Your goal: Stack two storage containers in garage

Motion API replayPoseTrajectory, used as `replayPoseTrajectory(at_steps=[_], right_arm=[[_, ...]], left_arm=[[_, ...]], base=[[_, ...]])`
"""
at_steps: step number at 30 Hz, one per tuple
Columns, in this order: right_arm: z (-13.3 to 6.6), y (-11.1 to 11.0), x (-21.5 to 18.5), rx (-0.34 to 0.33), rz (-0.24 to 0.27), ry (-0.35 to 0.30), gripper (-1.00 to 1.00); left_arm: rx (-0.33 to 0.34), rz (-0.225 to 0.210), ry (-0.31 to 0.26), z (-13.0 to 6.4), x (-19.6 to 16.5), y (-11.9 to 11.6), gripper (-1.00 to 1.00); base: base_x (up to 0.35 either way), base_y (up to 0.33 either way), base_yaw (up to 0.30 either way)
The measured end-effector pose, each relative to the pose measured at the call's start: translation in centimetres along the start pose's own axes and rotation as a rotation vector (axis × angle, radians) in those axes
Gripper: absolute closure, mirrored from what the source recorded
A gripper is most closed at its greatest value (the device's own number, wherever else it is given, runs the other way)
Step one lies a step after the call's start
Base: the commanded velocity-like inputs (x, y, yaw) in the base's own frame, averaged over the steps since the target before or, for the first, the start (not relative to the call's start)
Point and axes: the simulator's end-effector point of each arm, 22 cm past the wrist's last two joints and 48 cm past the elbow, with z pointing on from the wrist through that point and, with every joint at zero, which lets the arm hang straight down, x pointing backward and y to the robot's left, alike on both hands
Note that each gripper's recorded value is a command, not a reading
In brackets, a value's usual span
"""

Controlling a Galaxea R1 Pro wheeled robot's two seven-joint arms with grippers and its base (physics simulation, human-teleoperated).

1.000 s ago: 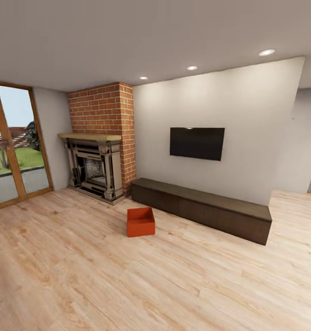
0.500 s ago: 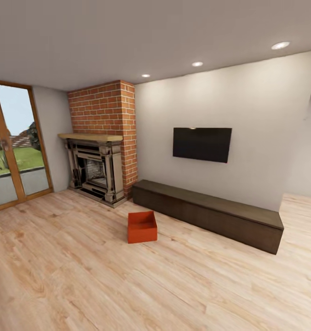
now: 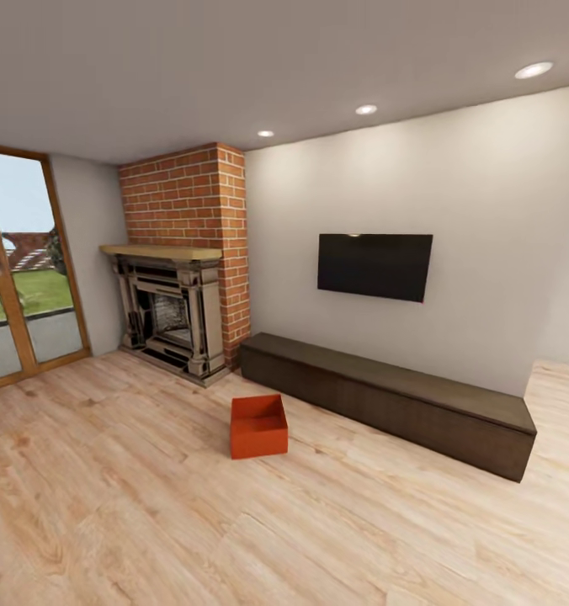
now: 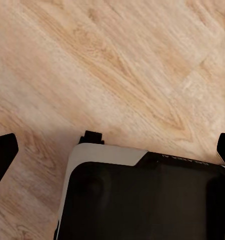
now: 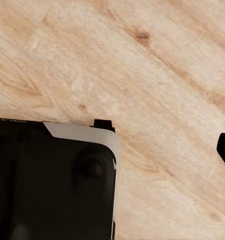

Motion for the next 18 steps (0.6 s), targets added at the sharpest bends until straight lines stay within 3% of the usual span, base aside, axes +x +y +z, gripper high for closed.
replayPoseTrajectory(at_steps=[14, 18], right_arm=[[0.0, 0.16, -0.01, -0.002, -0.001, -0.001, -1.0], [0.0, 0.2, -0.05, -0.003, -0.001, -0.001, -1.0]], left_arm=[[-0.003, 0.0, 0.001, 0.0, -0.01, 0.23, -1.0], [-0.003, 0.0, 0.0, 0.0, -0.04, 0.24, -1.0]], base=[[0.324, 0.0, 0.003], [0.324, 0.0, 0.176]])
